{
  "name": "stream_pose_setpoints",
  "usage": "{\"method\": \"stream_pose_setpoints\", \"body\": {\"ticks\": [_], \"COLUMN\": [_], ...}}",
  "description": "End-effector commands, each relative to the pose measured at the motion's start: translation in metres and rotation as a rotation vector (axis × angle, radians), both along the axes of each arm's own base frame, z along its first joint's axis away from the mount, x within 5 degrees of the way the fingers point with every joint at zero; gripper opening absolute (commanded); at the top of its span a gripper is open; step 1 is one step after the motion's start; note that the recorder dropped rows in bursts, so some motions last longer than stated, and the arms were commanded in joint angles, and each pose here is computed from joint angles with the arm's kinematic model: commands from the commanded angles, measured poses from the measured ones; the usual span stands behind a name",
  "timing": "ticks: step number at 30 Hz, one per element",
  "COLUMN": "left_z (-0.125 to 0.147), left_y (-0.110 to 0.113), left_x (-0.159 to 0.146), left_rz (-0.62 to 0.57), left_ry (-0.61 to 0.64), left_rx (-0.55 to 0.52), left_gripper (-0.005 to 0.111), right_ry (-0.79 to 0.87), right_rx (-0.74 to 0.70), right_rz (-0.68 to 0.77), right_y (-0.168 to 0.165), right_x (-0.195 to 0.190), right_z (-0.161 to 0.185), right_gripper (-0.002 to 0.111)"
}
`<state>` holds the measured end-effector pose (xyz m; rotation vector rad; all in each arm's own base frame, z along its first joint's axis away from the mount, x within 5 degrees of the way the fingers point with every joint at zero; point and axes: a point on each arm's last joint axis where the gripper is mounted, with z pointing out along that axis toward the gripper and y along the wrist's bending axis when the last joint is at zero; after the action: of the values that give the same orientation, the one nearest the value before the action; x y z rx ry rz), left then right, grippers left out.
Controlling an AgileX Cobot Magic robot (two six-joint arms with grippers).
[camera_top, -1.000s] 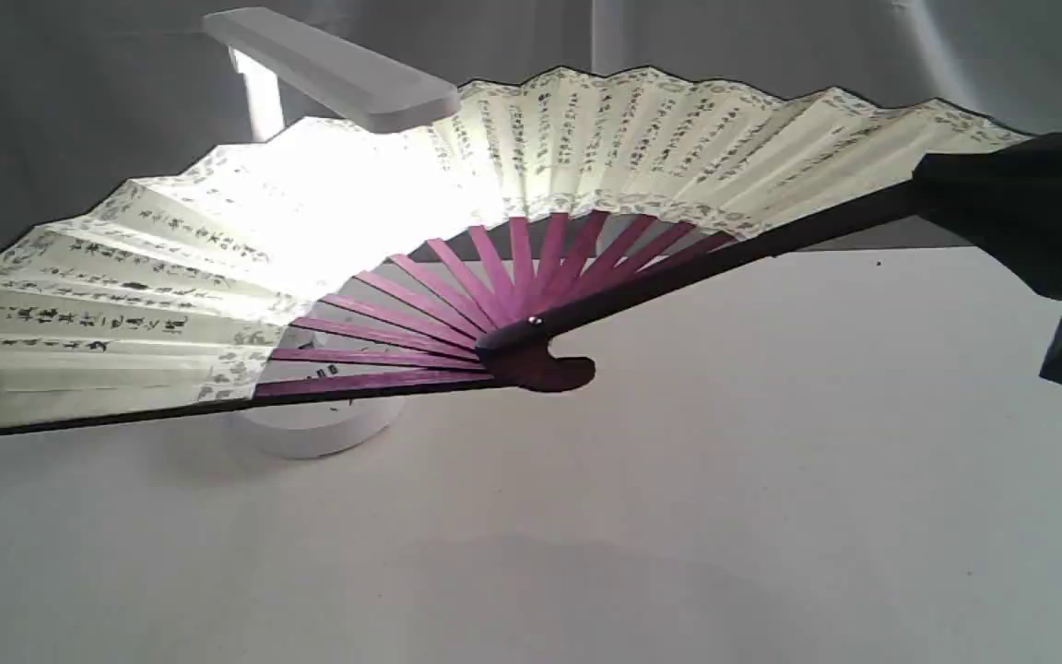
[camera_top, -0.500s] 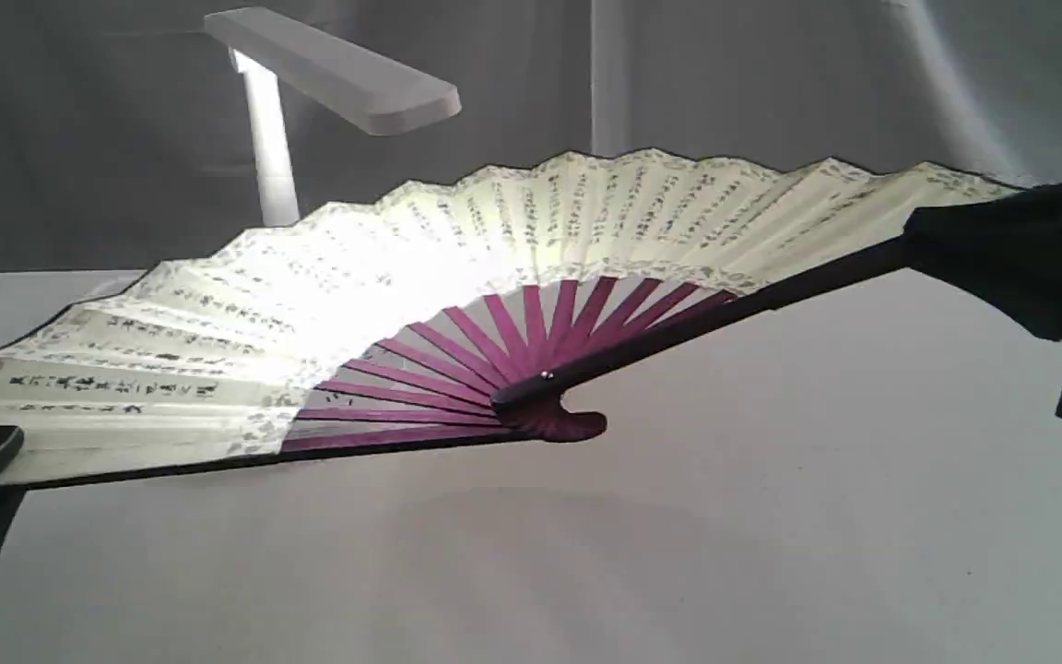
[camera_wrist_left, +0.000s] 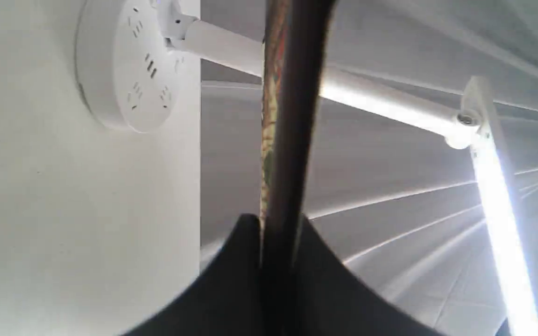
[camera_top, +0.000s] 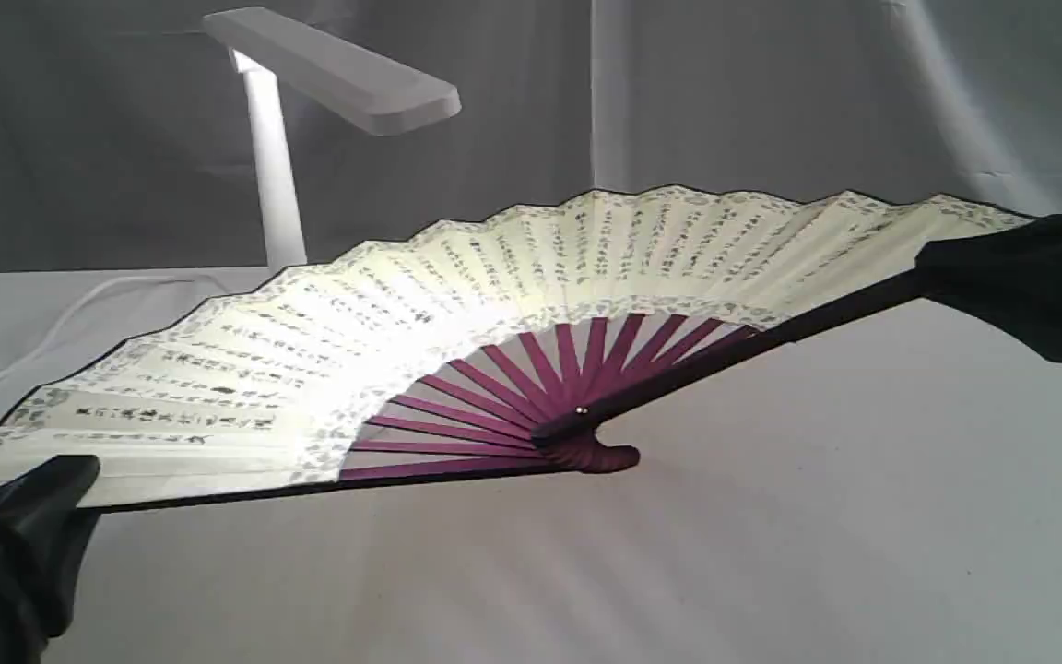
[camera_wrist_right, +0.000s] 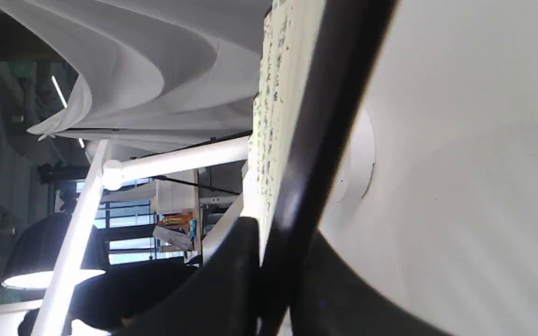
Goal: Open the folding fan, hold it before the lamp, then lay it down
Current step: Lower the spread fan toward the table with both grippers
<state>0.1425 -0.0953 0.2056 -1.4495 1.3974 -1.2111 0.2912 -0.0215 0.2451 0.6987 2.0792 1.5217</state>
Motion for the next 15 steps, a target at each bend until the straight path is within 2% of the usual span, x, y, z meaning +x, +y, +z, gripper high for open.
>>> {"method": "stream_pose_setpoints", "body": {"ticks": [1, 10, 15], "left_z": [0.001, -0.006, -0.011], "left_y": [-0.001, -0.024, -0.042], "left_x": [0.008, 0.023, 0.034], "left_rz": [0.112, 0.105, 0.101], "left_ry": [-0.022, 0.004, 0.019], "left_rx": [-0.022, 0.033, 0.061], "left_gripper": [0.0, 0.0, 0.0], "right_ry": [0.026, 0.068, 0.126], "right_rx": [-0.118, -0.154, -0.222], "right_rz": [-0.119, -0.204, -0.251], "right_y": [-0.021, -0.046, -0.057], "right_x": [0.003, -0.002, -0.006], "right_z": [-0.009, -0.013, -0.02], "right_gripper": [0.0, 0.0, 0.0]}}
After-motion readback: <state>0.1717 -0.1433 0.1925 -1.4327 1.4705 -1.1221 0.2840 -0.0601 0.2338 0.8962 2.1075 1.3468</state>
